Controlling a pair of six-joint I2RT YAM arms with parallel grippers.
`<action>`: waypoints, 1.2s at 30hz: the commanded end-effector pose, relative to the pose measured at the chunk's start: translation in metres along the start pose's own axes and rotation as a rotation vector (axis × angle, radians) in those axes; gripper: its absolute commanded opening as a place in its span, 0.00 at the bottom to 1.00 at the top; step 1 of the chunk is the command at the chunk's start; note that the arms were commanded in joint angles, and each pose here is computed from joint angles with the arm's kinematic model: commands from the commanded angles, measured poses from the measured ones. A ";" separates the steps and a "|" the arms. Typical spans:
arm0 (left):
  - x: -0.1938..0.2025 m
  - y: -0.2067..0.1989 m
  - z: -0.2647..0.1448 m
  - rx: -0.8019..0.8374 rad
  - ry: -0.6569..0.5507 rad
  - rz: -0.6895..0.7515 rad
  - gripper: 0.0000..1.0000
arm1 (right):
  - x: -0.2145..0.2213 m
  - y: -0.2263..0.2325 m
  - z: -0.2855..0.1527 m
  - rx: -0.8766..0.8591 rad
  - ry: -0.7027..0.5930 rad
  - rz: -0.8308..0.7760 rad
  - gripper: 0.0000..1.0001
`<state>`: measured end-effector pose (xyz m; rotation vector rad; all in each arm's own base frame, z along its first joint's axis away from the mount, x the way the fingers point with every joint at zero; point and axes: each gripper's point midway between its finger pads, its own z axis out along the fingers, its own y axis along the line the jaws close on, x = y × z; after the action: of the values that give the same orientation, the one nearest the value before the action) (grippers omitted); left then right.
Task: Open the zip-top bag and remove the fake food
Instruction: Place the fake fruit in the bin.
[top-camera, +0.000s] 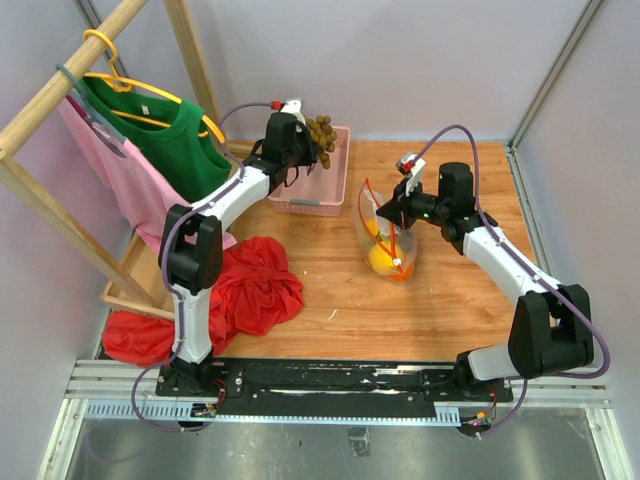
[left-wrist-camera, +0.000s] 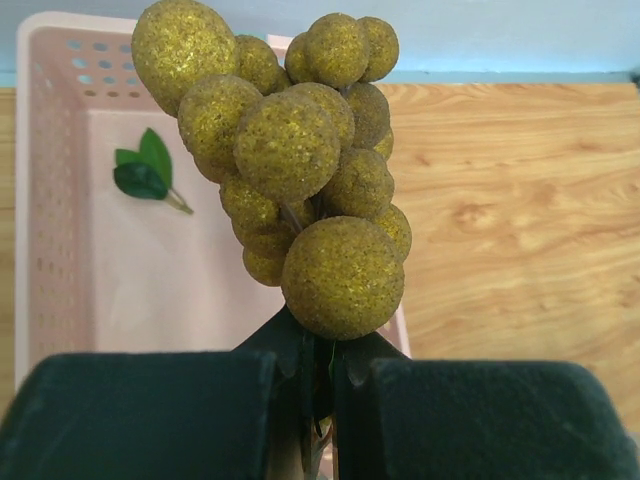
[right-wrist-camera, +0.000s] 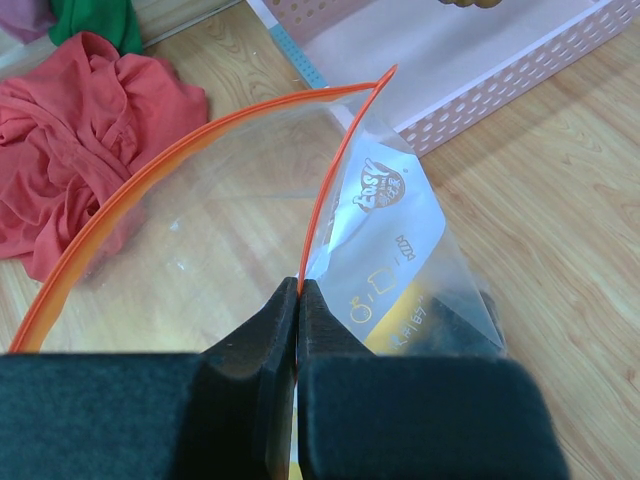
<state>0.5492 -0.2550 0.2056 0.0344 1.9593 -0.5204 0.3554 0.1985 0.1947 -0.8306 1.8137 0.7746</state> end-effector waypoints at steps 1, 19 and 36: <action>-0.024 0.018 0.015 -0.093 -0.078 0.053 0.00 | -0.010 -0.004 -0.006 0.013 -0.024 -0.030 0.01; -0.015 0.084 0.060 -0.308 -0.047 -0.125 0.94 | -0.018 -0.004 -0.006 0.010 -0.045 -0.040 0.01; -0.076 -0.012 -0.041 0.108 -0.144 -0.138 0.96 | -0.026 -0.001 -0.006 -0.002 -0.060 -0.013 0.01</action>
<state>0.5711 -0.2085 0.2393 -0.1743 1.9153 -0.4873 0.3556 0.1992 0.1965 -0.8202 1.8154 0.7827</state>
